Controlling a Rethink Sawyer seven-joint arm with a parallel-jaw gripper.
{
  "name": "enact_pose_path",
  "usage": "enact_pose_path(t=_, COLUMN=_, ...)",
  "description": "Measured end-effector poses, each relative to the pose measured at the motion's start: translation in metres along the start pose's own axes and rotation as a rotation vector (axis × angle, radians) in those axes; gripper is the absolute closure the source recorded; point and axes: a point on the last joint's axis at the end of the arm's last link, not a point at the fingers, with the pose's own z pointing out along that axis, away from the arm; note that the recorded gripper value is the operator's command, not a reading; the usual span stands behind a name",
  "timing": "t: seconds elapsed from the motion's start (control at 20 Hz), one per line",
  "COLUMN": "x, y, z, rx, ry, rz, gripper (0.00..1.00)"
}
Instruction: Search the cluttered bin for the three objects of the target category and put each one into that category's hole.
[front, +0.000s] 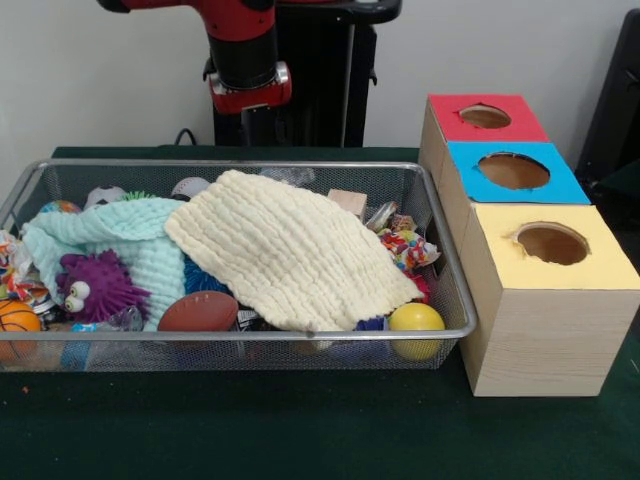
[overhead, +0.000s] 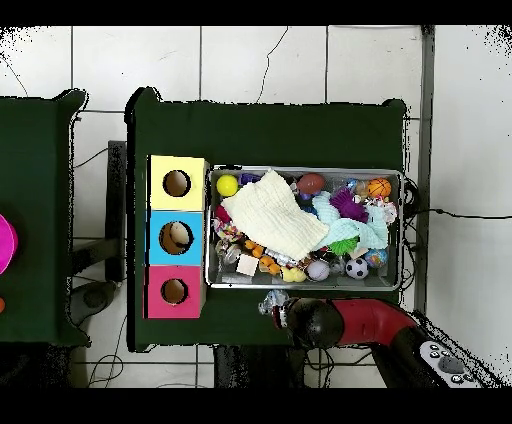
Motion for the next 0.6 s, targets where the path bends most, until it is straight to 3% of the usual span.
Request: enact_pose_path(t=0.6, x=-0.0033, y=0.0072, z=0.0001, rx=0.005, ry=0.002, rz=-0.020, gripper=0.00)
